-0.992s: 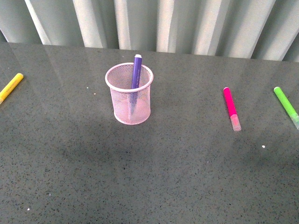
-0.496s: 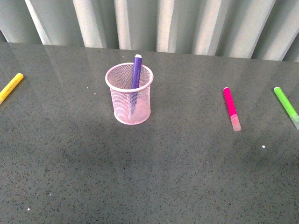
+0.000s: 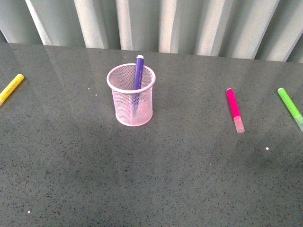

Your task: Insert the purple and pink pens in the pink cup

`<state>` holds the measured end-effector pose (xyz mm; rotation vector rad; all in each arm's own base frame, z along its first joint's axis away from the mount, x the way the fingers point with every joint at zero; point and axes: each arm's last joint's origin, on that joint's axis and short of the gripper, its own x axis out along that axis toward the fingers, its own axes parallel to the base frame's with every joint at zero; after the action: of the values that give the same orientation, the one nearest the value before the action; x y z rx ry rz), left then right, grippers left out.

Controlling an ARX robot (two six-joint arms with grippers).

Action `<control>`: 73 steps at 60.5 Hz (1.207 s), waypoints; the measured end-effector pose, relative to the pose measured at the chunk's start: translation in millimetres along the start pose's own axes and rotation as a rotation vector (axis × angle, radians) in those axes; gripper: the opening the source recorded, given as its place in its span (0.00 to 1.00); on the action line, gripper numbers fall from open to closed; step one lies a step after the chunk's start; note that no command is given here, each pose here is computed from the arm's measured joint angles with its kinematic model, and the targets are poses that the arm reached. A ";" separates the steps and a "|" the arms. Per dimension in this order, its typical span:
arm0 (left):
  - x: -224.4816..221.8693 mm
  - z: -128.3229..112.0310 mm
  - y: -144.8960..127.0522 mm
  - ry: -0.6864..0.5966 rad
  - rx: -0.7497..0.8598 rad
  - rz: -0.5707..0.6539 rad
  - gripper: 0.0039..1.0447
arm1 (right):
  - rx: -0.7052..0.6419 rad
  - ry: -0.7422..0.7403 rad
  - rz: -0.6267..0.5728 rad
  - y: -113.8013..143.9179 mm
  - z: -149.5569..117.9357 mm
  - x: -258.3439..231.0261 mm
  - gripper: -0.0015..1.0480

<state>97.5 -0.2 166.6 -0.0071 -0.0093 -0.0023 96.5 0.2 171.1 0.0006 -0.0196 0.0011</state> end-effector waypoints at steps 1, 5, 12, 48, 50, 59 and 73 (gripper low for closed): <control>0.0 -0.1 0.0 0.002 0.000 0.000 0.03 | 0.000 0.000 0.000 0.0 0.0 0.0 0.93; 0.0 -0.4 0.0 0.004 0.000 0.000 0.03 | 0.000 0.000 0.000 0.0 0.0 0.0 0.93; 0.0 -0.5 0.0 0.005 0.000 0.000 0.16 | 0.000 0.000 0.000 0.0 0.0 0.0 0.93; -0.1 -0.4 0.0 0.003 0.002 0.001 0.94 | 0.129 0.344 -0.009 -25.6 11.6 85.4 0.93; -0.1 -0.4 0.0 0.003 0.002 0.000 0.94 | 0.148 0.419 0.033 -26.3 5.6 100.5 0.93; -0.1 -0.4 0.0 0.004 0.002 0.000 0.94 | 0.192 0.644 0.141 -24.4 -20.8 143.4 0.93; -0.1 -0.4 0.0 0.003 0.002 0.000 0.94 | 0.196 0.732 0.152 -24.4 -32.5 207.4 0.93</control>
<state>97.4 -0.2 166.2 -0.0048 -0.0059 -0.0019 304.6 -24.0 142.7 0.1942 0.7130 0.1552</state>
